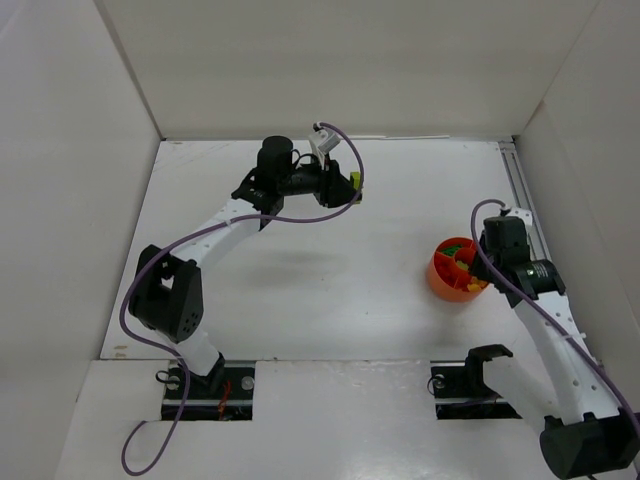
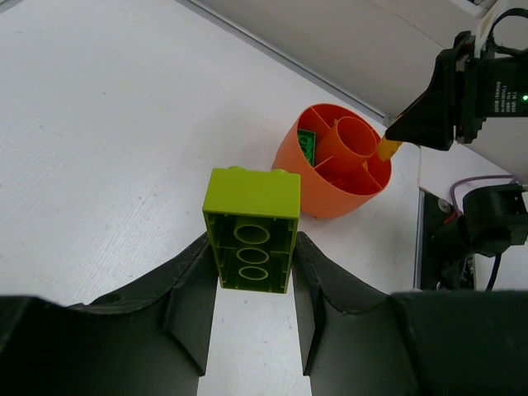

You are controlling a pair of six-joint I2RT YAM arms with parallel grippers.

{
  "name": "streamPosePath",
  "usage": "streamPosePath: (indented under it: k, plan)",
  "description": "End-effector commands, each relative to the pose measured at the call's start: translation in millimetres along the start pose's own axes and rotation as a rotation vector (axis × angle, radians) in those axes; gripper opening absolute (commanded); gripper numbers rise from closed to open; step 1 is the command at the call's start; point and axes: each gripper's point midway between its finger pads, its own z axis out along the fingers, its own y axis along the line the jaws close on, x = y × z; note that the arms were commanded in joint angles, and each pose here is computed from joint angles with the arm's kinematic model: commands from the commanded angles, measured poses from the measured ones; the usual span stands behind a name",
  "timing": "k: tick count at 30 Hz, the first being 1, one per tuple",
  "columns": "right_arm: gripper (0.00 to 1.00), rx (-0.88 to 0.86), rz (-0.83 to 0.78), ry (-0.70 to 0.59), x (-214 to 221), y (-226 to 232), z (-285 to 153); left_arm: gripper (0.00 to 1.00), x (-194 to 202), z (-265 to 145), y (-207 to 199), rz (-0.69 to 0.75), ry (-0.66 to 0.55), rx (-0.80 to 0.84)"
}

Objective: Sort the legos into containers by color

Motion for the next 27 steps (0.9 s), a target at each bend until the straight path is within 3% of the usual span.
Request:
streamPosePath:
  k: [1, 3, 10, 18, 19, 21, 22, 25, 27]
  plan:
    - [0.27, -0.032, 0.047, -0.02, -3, 10, 8, 0.0, -30, -2, -13, 0.067, -0.058, 0.052]
    - [0.37, -0.032, 0.056, -0.02, -2, 10, 10, 0.0, -30, -2, -13, 0.067, -0.058, 0.052]
    - [0.55, -0.052, 0.068, -0.044, -3, 10, 5, 0.0, -32, -2, -14, 0.067, -0.058, 0.052]
    - [0.6, -0.009, 0.075, -0.075, -15, 1, -5, 0.0, -35, -1, -13, 0.06, -0.052, 0.05]
    - [0.67, 0.072, 0.095, -0.144, -35, -19, -23, 0.0, -35, 20, -27, 0.075, -0.025, 0.089]
    - [0.71, 0.093, 0.117, -0.177, -46, -24, -29, 0.0, -34, 26, -32, 0.073, -0.015, 0.104]
    - [0.85, 0.108, 0.134, -0.196, -50, -29, -35, 0.0, -34, 33, -38, 0.077, -0.012, 0.121]
    - [1.0, 0.167, 0.157, -0.239, -64, -44, -51, 0.0, -34, 62, -59, 0.08, -0.002, 0.187]
    - [1.0, 0.193, 0.182, -0.274, -71, -52, -60, 0.0, -30, 85, -75, 0.063, 0.001, 0.234]
